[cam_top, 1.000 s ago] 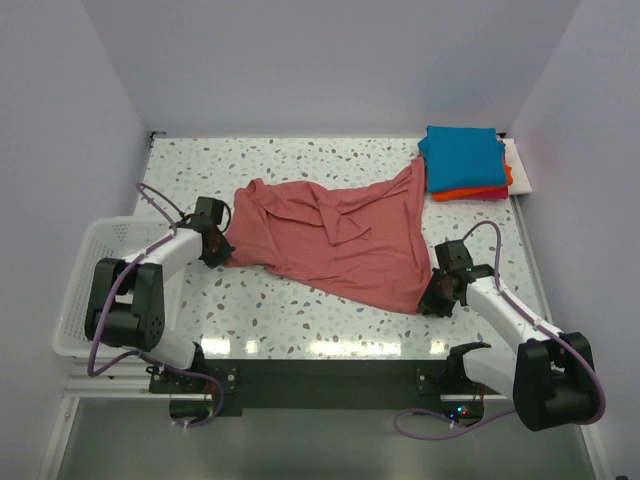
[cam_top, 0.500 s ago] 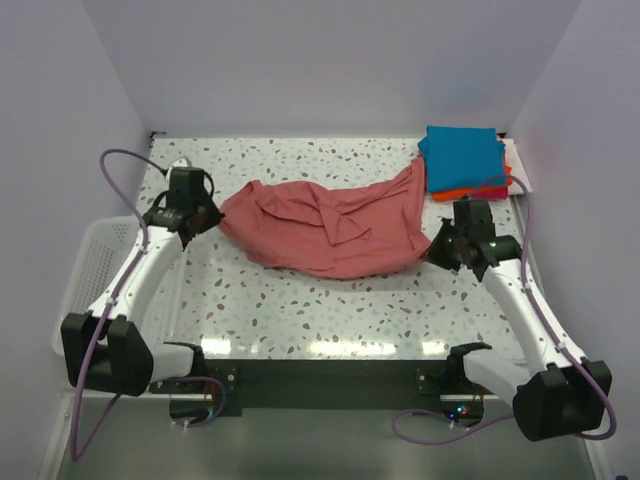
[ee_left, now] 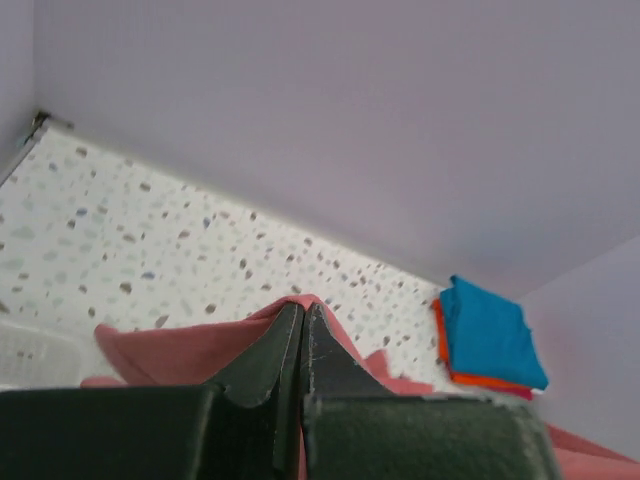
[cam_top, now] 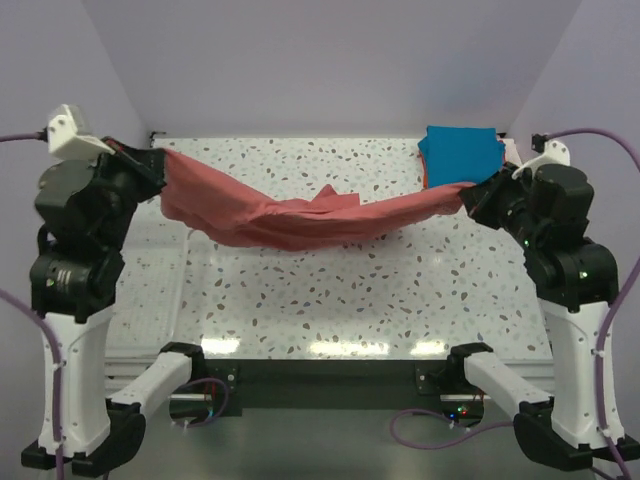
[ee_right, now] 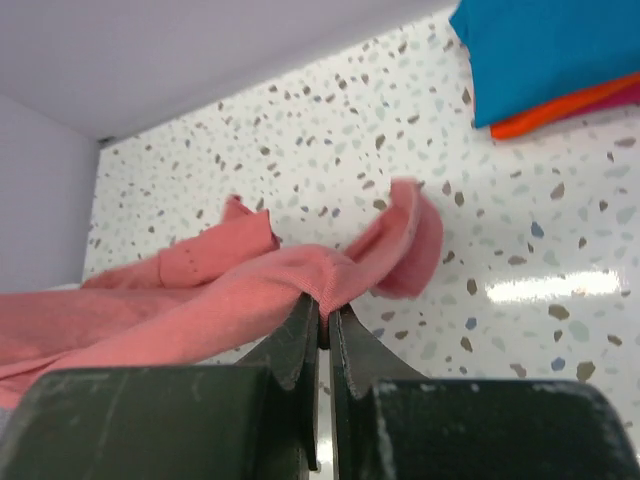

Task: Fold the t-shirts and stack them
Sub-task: Flatten the tshirt out

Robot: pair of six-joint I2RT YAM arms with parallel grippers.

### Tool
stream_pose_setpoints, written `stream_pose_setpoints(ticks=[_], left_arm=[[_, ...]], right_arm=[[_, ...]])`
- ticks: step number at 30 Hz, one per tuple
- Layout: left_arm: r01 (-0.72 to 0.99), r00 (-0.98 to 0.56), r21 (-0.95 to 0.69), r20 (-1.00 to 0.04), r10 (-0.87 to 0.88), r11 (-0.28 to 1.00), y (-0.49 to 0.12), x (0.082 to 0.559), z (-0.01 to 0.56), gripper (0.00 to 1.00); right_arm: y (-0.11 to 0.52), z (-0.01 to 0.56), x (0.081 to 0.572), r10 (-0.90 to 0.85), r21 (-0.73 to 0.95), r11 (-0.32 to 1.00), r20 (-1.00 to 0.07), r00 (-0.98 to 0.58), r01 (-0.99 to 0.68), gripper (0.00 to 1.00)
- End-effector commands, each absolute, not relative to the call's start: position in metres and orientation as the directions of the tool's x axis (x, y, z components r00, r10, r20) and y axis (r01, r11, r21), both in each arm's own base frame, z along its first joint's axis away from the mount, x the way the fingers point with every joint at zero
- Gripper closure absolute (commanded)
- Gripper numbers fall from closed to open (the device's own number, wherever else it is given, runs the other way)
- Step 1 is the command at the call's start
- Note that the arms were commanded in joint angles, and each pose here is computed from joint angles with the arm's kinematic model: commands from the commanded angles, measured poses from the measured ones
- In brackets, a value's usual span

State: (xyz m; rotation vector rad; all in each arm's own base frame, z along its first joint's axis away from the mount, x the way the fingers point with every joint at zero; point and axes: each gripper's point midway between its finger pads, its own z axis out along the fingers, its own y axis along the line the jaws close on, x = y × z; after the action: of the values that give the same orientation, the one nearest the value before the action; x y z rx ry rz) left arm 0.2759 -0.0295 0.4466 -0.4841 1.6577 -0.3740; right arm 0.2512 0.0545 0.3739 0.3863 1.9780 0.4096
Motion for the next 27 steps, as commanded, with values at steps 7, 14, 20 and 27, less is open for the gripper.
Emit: stream_pose_setpoints(ticks=[7,14,20,27], left_arm=[[0.061,0.063,-0.548,-0.832,-0.551,0.834,-0.036,0.259,0.544,1.0],[0.047,-0.019,-0.606,-0.795,-0.606,0.794,-0.056,0.355,0.497,1.0],[0.107,-0.025,-0.613,-0.789,-0.614,0.783,-0.064,0.457,0.486,1.0],[0.353,0.105,-0.563,-0.769,-0.63,0.747,-0.068,0.482,0.604,1.0]], right_arm=[[0.062,0.451,0.269,0.41,0.44,0.898,-0.859,-0.308,-0.03,1.0],[0.105,0.448,0.386,0.394,0.47,0.863,-0.856,-0.335,-0.186,1.0],[0.115,0.449,0.481,0.423,0.502,0.835,-0.848,-0.318,-0.227,1.0],[0.096,0.554,0.488,0.48,0.477,0.813,-0.874,-0.08,-0.335,1.0]])
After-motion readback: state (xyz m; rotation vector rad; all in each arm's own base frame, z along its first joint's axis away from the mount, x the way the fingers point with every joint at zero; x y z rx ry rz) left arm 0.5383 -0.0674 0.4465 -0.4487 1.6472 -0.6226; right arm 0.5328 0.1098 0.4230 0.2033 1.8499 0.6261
